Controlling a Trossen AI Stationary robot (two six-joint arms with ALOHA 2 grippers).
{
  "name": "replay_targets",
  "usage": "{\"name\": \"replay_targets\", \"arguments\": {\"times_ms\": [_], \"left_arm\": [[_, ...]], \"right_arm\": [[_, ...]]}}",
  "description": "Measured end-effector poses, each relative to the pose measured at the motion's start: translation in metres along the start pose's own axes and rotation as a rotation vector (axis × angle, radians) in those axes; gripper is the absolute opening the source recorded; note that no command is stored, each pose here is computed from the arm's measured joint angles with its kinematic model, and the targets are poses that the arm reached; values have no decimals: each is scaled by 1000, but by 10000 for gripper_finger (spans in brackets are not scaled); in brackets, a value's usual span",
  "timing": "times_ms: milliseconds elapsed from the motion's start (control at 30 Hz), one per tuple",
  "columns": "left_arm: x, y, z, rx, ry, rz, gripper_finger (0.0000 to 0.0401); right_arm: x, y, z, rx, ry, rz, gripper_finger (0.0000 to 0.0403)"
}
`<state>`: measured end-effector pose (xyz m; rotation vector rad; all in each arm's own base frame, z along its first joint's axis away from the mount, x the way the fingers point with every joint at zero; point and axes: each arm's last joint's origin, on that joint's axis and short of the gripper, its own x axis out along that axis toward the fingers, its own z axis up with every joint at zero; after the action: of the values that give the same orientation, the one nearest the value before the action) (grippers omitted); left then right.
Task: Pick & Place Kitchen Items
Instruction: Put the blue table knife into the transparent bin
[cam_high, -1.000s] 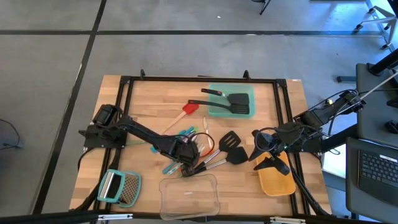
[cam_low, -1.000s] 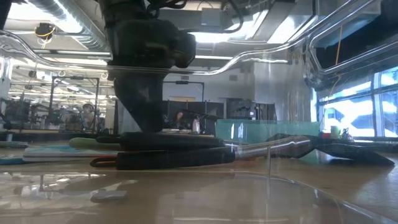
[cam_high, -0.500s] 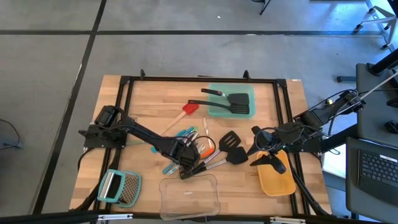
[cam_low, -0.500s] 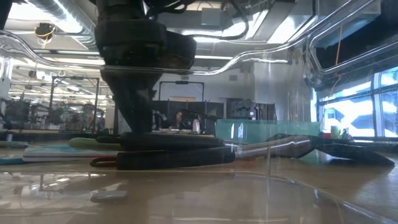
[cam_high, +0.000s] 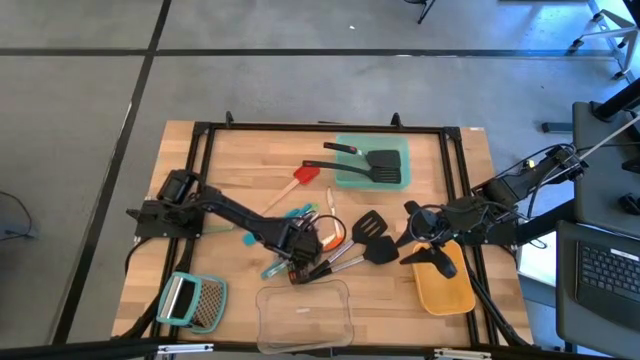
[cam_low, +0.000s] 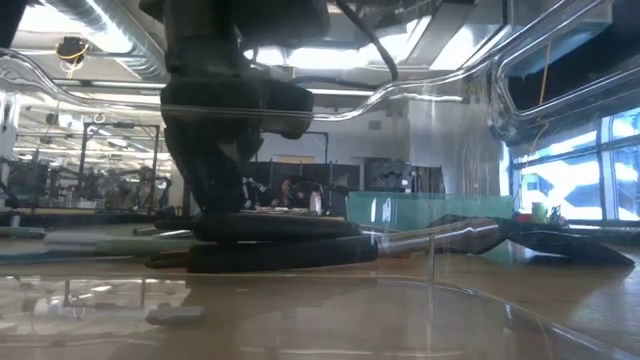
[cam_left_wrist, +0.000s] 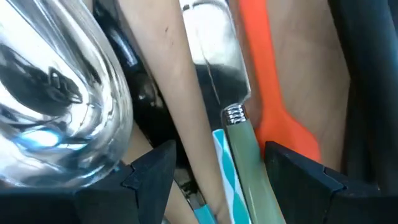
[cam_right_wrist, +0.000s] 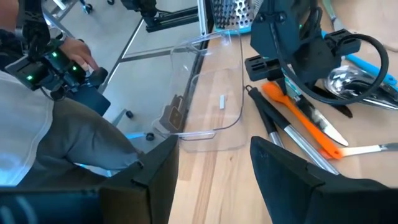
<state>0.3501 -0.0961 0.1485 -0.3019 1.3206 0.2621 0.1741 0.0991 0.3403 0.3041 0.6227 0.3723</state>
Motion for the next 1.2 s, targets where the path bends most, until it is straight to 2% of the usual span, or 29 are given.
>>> {"name": "replay_targets", "arguments": {"times_ms": [333,533,800,1200], "left_arm": [[1,4,3,17,0,0,239],[16,2,4,37,54,-38,226],[20,3,7,24,56,-72,168],[21,17,17,-23,91,-143,44]], "right_arm": [[0,-1,0,0,-9,-19,201],[0,-1,0,1,-14,-29,201],[0,-1,0,9,-18,-37,201],[0,-1,1,12,-22,-45,201]]}}
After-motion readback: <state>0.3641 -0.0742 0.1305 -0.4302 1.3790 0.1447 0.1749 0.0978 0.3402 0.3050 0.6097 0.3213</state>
